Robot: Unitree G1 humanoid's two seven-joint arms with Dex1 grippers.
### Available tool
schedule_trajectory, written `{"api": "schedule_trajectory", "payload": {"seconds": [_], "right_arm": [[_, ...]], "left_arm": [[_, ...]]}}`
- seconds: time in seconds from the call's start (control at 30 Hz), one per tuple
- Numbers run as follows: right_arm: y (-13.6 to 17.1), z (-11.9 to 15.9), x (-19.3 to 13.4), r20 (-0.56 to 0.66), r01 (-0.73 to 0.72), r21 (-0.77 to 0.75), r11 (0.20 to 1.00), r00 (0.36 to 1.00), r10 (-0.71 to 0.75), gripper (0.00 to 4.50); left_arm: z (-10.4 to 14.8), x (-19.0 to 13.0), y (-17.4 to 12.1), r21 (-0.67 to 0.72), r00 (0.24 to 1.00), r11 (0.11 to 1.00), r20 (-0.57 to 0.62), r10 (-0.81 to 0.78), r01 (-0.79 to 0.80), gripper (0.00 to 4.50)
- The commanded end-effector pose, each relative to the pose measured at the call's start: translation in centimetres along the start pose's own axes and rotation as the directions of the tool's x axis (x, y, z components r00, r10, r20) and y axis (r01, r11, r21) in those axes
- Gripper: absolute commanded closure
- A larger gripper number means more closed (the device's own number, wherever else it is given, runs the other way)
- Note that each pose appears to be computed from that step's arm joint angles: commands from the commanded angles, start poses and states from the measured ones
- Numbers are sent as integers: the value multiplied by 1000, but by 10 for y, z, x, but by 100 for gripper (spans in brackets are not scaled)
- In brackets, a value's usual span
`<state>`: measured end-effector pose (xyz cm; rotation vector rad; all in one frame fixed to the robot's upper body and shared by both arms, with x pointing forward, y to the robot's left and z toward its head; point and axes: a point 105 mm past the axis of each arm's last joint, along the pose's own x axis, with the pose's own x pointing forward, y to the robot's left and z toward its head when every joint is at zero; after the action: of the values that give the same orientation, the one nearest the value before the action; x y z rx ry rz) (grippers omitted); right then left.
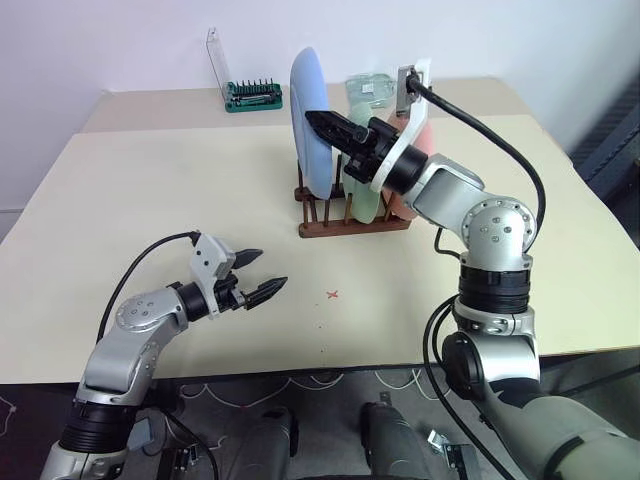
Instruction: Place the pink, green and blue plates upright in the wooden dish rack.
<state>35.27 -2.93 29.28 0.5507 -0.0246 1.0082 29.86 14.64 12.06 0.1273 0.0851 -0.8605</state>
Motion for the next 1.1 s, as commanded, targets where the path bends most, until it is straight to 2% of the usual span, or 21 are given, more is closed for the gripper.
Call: {"api": "schedule_trajectory", "payload": {"seconds": [0.03,0.5,0.63,0.8,0.93,1.1], "right_arm": [[4,9,2,37,-8,19,1000,999,7,444],[-31,-6,4,-41,148,142,979,989,-143,444],[-31,-5,4,-41,151,138,979,988,-146,316],[-24,-1,5,-39,134,95,986,991,-131,63],[-5,10,5,-37,74,-54,996,996,-76,63],[28,43,-4,21,-35,-247,968,999,41,63]], "left_arm": [[13,-4,2,38,999,999,36,9,-10,51],[13,-5,2,40,999,999,35,9,-10,51],[13,-4,1,38,999,999,35,10,-11,51],[12,-4,1,38,999,999,34,12,-13,51],[12,-3,1,38,999,999,35,11,-12,51],[12,-3,0,37,999,999,36,10,-11,51]]}}
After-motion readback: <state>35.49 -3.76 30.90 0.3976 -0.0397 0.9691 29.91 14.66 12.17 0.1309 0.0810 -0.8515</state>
